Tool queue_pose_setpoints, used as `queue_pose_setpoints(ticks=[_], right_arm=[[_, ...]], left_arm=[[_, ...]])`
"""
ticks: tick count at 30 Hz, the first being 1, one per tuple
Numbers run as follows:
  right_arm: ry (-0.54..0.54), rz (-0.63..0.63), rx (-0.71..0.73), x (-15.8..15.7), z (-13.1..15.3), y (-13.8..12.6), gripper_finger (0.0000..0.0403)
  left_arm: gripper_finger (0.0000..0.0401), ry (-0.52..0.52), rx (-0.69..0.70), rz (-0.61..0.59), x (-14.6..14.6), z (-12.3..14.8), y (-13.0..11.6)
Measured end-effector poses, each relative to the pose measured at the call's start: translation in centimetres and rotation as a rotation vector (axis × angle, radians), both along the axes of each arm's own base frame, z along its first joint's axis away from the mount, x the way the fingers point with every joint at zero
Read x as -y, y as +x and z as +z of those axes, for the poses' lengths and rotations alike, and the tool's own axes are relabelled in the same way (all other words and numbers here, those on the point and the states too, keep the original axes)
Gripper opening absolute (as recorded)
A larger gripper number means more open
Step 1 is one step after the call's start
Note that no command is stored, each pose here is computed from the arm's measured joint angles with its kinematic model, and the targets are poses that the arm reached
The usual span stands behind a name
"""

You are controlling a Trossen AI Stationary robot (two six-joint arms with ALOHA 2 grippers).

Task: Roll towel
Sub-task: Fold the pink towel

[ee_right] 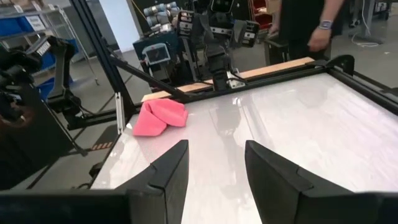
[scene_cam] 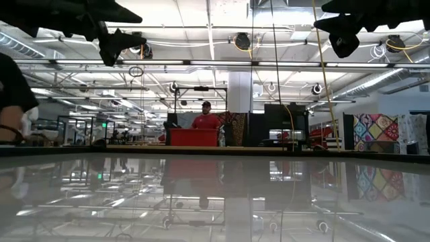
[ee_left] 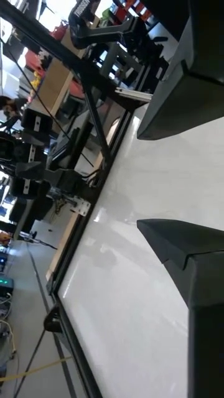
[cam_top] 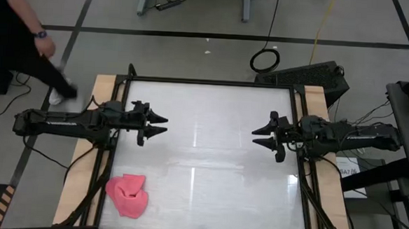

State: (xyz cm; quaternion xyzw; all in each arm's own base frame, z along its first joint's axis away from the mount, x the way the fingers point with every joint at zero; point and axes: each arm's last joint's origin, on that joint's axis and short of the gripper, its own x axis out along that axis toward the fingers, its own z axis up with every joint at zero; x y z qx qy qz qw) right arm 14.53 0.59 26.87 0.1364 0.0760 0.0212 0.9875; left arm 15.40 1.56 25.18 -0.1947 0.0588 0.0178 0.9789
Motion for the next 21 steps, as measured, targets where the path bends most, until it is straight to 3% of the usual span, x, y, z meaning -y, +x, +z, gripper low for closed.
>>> queue_pose_setpoints(ticks=[21], right_arm=[[-0.039,0.008,-0.204,-0.1,-2.7,2.4,0.0148]], left_arm=[[0.0224,-0.007,-0.003,0.007,0.0,0.0,0.0]])
